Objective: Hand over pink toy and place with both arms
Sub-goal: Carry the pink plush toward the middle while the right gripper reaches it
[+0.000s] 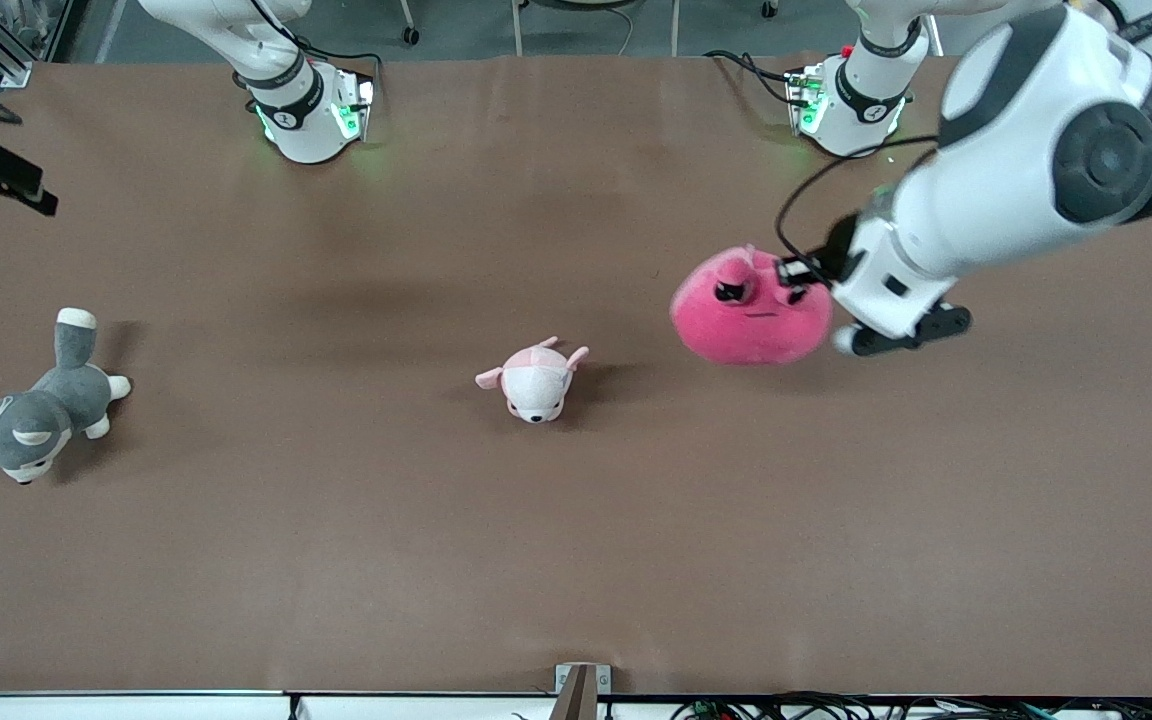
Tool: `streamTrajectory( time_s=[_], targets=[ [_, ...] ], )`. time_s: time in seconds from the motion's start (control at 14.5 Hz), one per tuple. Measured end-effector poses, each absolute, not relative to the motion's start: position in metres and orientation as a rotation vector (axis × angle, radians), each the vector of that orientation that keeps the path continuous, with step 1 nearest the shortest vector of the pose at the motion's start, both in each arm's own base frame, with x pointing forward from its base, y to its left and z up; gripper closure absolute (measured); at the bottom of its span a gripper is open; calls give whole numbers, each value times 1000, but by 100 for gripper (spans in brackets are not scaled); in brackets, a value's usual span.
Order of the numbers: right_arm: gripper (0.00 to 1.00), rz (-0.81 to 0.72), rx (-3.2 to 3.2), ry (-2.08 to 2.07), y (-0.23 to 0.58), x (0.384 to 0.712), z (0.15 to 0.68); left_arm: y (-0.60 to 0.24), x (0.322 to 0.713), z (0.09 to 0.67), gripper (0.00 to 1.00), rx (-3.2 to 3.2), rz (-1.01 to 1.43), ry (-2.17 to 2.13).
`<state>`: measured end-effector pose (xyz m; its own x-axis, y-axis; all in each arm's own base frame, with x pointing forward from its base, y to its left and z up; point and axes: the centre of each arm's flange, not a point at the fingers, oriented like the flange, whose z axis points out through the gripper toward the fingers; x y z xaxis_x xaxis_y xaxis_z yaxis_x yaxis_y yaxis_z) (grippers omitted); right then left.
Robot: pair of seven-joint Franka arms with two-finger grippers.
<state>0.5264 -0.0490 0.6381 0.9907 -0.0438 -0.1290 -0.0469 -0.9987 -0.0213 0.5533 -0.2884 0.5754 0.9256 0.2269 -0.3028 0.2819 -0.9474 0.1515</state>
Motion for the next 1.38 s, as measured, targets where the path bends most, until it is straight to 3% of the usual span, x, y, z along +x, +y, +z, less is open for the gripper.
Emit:
streamTrajectory(
  time_s=[0.28, 0.55, 0.97, 1.38],
  targets=[
    [0, 344, -3100, 172, -86, 573, 554, -361, 519, 602, 90, 2850, -375, 475],
    [0, 357, -3061, 426, -76, 582, 549, -438, 487, 589, 90, 2802, -367, 524],
    [0, 411, -2879, 1001, 63, 576, 570, -514, 457, 570, 90, 2692, -347, 585],
    [0, 486, -2699, 1420, 201, 543, 581, -528, 452, 560, 90, 2695, -343, 585]
  ],
)
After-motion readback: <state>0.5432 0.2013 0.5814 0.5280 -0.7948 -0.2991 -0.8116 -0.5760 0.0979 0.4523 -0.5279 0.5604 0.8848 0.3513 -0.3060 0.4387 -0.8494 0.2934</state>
